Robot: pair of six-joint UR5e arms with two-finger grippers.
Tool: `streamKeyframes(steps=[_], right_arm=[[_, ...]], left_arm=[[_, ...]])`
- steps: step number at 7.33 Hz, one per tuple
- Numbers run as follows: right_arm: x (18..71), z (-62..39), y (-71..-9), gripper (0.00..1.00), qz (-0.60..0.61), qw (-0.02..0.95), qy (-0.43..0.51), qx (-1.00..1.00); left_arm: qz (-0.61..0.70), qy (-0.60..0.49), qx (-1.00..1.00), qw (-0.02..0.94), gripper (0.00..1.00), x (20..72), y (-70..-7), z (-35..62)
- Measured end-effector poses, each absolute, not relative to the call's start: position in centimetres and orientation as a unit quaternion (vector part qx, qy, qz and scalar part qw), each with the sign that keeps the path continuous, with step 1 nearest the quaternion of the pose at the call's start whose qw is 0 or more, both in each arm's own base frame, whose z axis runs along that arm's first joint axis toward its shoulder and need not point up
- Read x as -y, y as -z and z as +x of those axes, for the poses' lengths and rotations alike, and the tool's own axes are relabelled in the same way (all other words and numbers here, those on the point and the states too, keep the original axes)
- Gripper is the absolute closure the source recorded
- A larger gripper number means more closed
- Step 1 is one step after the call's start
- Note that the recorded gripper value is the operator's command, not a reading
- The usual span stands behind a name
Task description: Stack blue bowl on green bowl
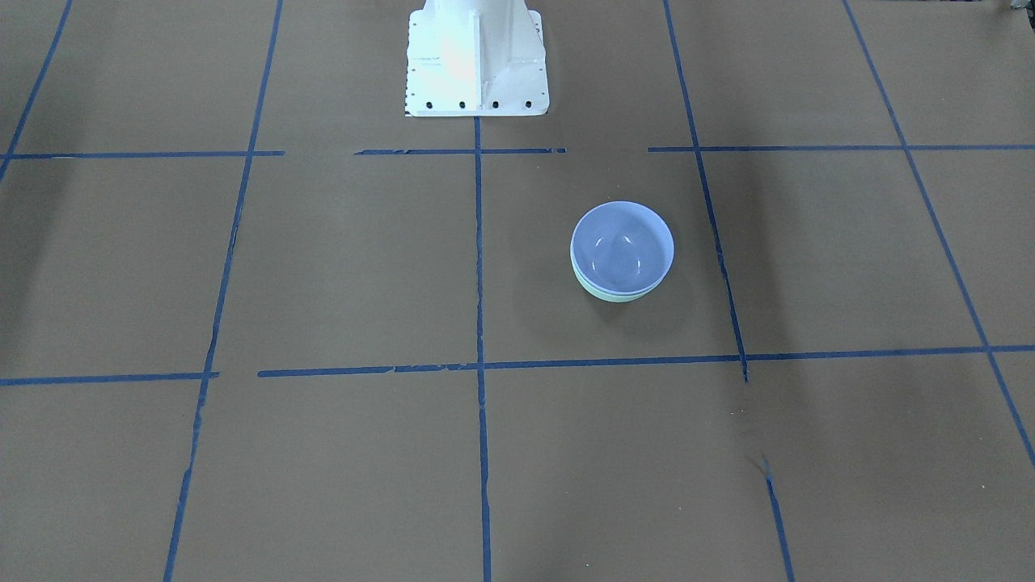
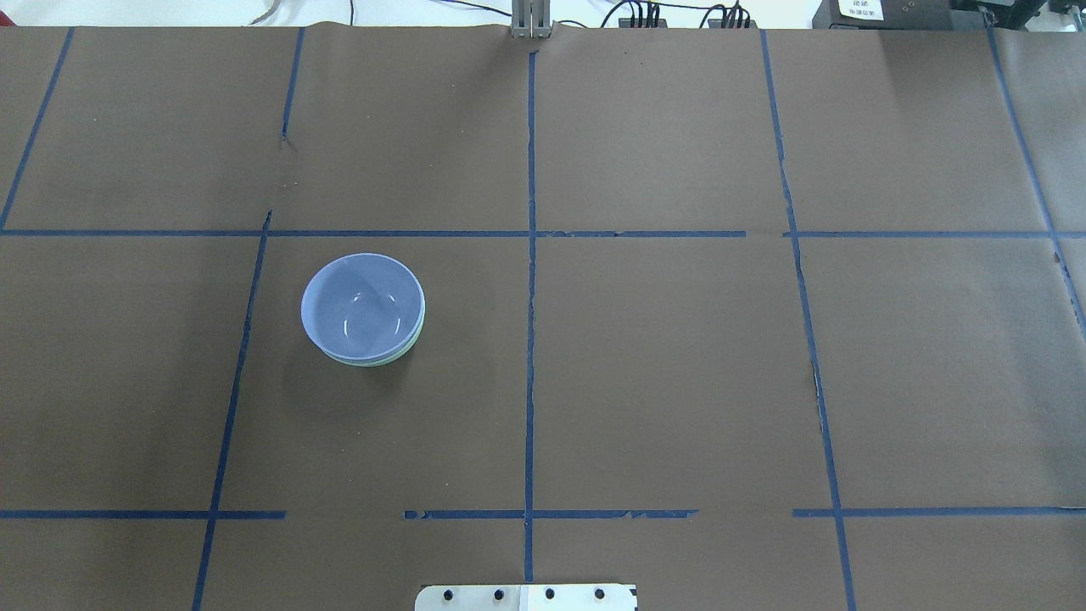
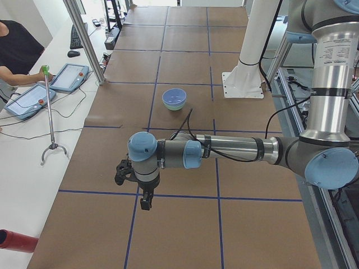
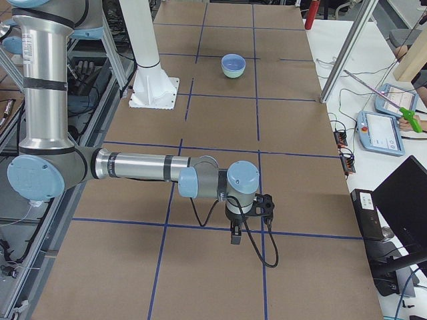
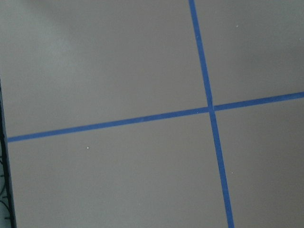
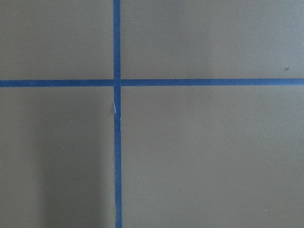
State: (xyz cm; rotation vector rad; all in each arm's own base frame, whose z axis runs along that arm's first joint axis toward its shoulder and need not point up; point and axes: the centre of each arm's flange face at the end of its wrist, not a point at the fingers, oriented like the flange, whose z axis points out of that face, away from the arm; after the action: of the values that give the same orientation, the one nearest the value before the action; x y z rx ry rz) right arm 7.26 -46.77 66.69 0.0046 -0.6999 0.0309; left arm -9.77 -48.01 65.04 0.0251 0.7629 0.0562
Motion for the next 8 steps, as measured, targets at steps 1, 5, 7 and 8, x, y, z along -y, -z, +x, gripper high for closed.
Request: streamKeyframes(steps=[1,5,7,8], right_arm=[[46.8,7.3,-66.7,0.0,0.002,0.939,-0.015,0.343],[46.8,7.3,-66.7,0.0,0.002,0.939,-0.015,0.343],[46.8,7.3,-66.7,0.0,0.002,0.939,-0.015,0.343],[46.8,7.3,-66.7,0.0,0.002,0.939,-0.015,0.343]], left_arm=[[0.007,-0.02,-0.384,0.923,0.0,47.8,-64.9,-9.6],[-0.006,-0.009,-0.39,0.921,0.0,48.3,-65.0,-8.2],[-0.013,-0.025,-0.39,0.92,0.0,48.5,-65.2,-6.6],[-0.015,-0.027,-0.39,0.92,0.0,48.5,-65.3,-6.3]])
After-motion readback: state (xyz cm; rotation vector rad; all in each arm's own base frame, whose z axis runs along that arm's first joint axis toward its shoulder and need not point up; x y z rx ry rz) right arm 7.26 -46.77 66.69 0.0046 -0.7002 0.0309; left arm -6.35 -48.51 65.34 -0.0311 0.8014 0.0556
